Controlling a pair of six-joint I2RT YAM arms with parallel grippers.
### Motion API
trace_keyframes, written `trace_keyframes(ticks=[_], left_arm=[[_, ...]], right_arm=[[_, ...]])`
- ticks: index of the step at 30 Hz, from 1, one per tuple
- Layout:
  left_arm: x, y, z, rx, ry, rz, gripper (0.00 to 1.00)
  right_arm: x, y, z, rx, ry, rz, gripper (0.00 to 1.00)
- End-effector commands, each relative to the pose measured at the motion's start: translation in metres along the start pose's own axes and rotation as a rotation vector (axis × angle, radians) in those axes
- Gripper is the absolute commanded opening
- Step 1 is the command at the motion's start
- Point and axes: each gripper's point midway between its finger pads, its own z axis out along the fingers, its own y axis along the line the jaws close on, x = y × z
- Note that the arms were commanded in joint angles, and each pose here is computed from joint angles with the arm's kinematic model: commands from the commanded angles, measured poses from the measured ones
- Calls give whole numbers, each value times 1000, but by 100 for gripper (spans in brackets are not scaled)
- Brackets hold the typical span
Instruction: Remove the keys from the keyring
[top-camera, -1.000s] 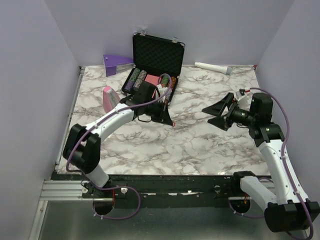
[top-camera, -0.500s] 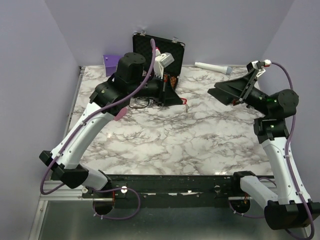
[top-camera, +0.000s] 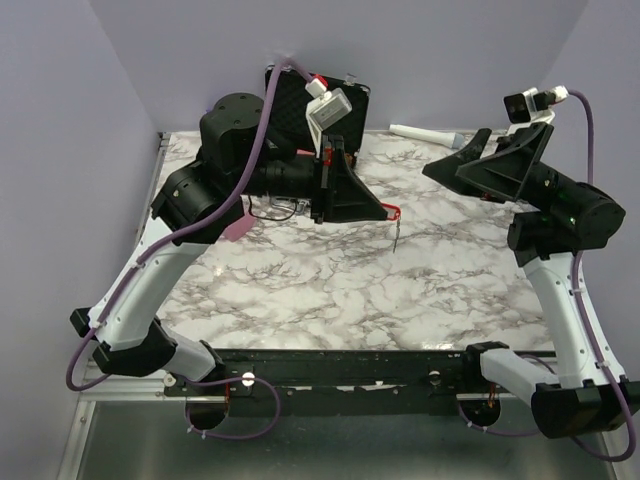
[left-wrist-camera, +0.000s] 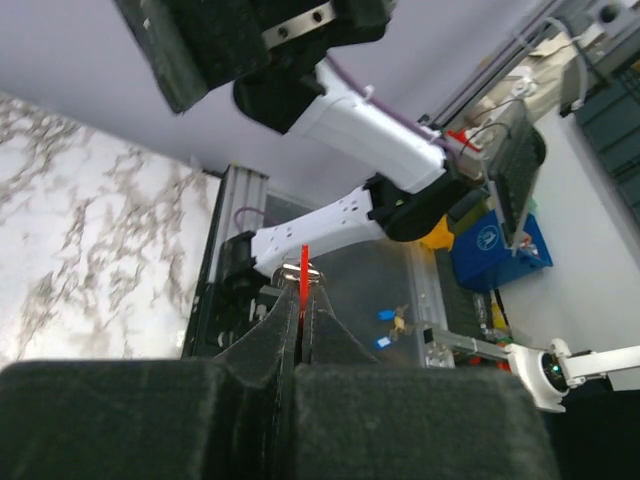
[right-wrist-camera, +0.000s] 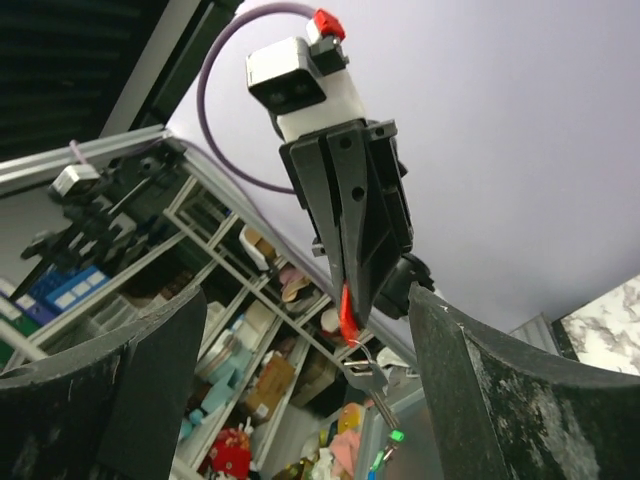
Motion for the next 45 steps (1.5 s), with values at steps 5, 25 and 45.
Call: trace_keyframes(ticks=[5, 25, 45], left_arm=[[-40, -46, 4, 161, -92, 37, 0], [-85, -82, 16, 388, -186, 95, 0], [-104, -91, 21, 462, -251, 97, 0]], right_arm=[[22, 49, 4, -153, 126, -75, 87], [22, 70, 9, -250, 131, -95, 86], [26, 89, 9, -319, 141, -124, 81]])
